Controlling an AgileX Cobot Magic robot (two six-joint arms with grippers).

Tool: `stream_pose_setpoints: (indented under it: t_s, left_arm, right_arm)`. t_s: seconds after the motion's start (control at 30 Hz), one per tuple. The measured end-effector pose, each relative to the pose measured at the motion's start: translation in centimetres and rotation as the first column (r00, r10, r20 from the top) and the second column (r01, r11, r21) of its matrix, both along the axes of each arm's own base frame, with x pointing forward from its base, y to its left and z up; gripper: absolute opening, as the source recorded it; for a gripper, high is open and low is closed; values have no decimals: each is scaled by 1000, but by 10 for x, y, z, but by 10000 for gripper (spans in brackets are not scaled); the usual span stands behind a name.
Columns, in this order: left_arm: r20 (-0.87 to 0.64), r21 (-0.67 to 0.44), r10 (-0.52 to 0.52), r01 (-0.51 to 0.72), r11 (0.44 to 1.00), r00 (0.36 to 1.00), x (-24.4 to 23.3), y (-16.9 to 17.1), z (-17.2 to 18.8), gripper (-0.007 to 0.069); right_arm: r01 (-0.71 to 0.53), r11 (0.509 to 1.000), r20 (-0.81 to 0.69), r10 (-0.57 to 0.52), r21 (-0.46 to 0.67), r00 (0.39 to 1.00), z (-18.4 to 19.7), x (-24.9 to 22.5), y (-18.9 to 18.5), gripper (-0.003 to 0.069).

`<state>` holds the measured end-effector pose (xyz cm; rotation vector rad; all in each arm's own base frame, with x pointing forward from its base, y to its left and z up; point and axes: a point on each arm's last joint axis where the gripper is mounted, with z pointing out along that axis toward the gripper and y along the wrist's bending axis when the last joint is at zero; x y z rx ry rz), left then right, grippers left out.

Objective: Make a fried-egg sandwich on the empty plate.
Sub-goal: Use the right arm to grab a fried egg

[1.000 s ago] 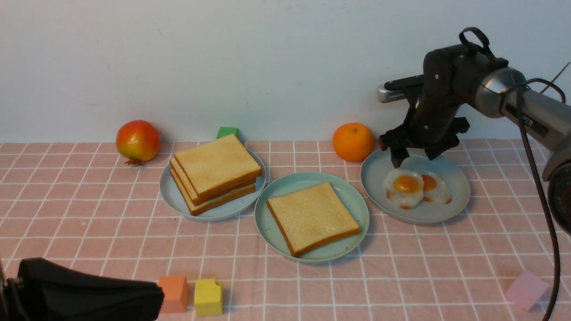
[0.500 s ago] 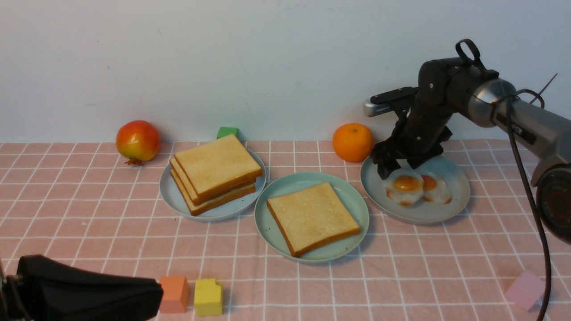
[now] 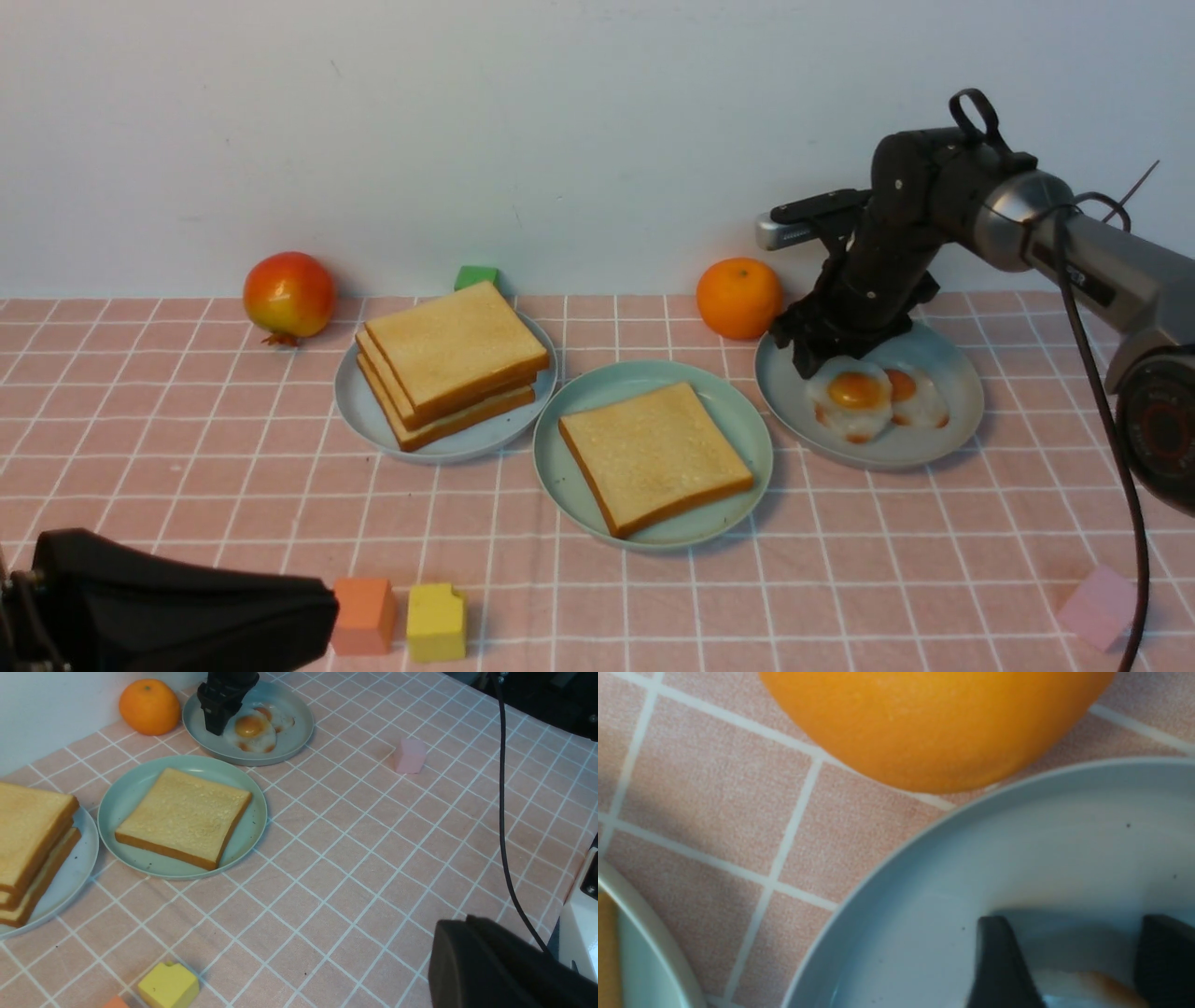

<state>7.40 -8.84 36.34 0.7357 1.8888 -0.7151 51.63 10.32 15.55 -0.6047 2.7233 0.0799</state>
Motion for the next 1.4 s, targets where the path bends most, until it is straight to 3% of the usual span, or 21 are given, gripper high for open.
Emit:
stream_pose_setpoints:
  t_s: [0.07, 0.5, 0.83, 0.9, 0.97, 1.07, 1.4]
  left_arm:
    - [0, 0, 0, 0, 1000, 1000, 0, 0, 0, 41]
    - [5, 6, 2, -2, 1000, 1000, 0, 0, 0, 41]
    - [8, 9, 3, -3, 1000, 1000, 0, 0, 0, 41]
    - [11, 12, 4, -4, 1000, 1000, 1, 1, 0, 41]
    - [13, 14, 4, -5, 1000, 1000, 1, 1, 0, 41]
    - [15, 16, 5, -5, 1000, 1000, 1, 1, 0, 41]
    - [16, 17, 5, -6, 1000, 1000, 1, 1, 0, 41]
  right_arm:
    - [-3, 1000, 1, 3, -1, 1000, 0, 0, 0, 364]
    - [-8, 1000, -11, 8, -17, 1000, 9, -4, -2, 360]
    - [-1, 1000, 45, 2, -16, 999, 43, -9, -4, 340]
    - [4, 1000, 56, -3, -20, 998, 49, -10, -5, 286]
    - [4, 1000, 60, -2, -31, 998, 54, -11, -6, 99]
    - [6, 999, 58, -4, -35, 998, 57, -12, -6, 3]
    - [78, 994, -24, -80, -70, 996, 75, -27, -13, -1]
